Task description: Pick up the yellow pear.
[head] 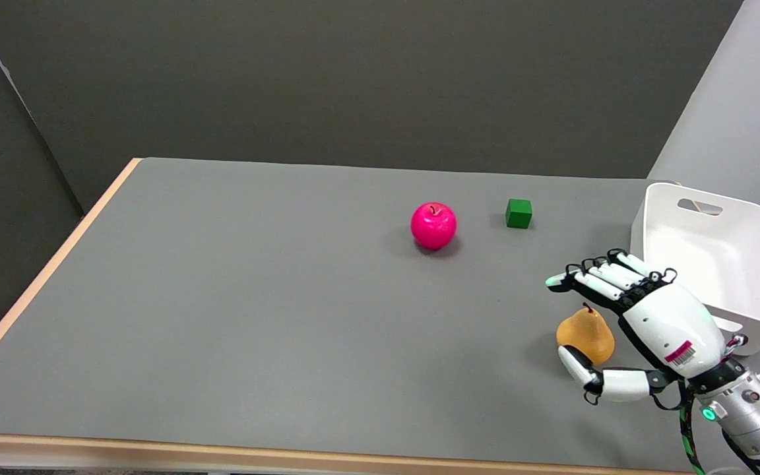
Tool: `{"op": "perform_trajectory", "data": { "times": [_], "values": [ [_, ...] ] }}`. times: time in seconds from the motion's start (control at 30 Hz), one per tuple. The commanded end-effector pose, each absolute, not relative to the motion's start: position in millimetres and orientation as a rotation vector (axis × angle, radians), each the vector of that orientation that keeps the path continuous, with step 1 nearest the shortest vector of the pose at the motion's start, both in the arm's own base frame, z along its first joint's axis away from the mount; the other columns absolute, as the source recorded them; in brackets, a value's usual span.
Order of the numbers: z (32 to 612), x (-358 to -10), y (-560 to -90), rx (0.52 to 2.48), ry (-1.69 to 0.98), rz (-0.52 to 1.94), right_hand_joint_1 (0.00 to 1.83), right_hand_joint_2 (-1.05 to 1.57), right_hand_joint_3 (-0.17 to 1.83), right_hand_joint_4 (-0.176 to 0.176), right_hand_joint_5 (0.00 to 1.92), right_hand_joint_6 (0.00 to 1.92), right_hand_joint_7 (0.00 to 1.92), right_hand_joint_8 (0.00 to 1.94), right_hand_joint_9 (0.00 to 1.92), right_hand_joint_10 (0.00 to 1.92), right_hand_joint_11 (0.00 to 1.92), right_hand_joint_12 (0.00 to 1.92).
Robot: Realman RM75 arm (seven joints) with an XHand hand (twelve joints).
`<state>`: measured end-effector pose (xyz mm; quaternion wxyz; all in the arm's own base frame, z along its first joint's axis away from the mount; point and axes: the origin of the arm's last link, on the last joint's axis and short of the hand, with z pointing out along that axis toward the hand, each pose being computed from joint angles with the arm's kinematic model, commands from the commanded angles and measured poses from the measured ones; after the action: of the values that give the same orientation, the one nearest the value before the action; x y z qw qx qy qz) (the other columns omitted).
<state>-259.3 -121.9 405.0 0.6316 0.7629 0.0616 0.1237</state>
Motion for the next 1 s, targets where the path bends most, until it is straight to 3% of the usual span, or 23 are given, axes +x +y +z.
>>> {"op": "perform_trajectory", "data": {
  "times": [0.03, 1.0],
  "values": [
    [410.4, -264.8, -136.4, 1.745, 0.144, 0.244, 0.49, 0.63, 0.94, 0.154, 0.36, 0.73, 0.51, 0.6, 0.49, 0.98, 0.29, 1.41],
    [439.8, -302.2, -148.8, 1.607, 0.073, 0.166, 0.5, 0.63, 0.95, 0.156, 0.37, 0.75, 0.52, 0.62, 0.49, 0.97, 0.29, 1.4]
  ]
}}
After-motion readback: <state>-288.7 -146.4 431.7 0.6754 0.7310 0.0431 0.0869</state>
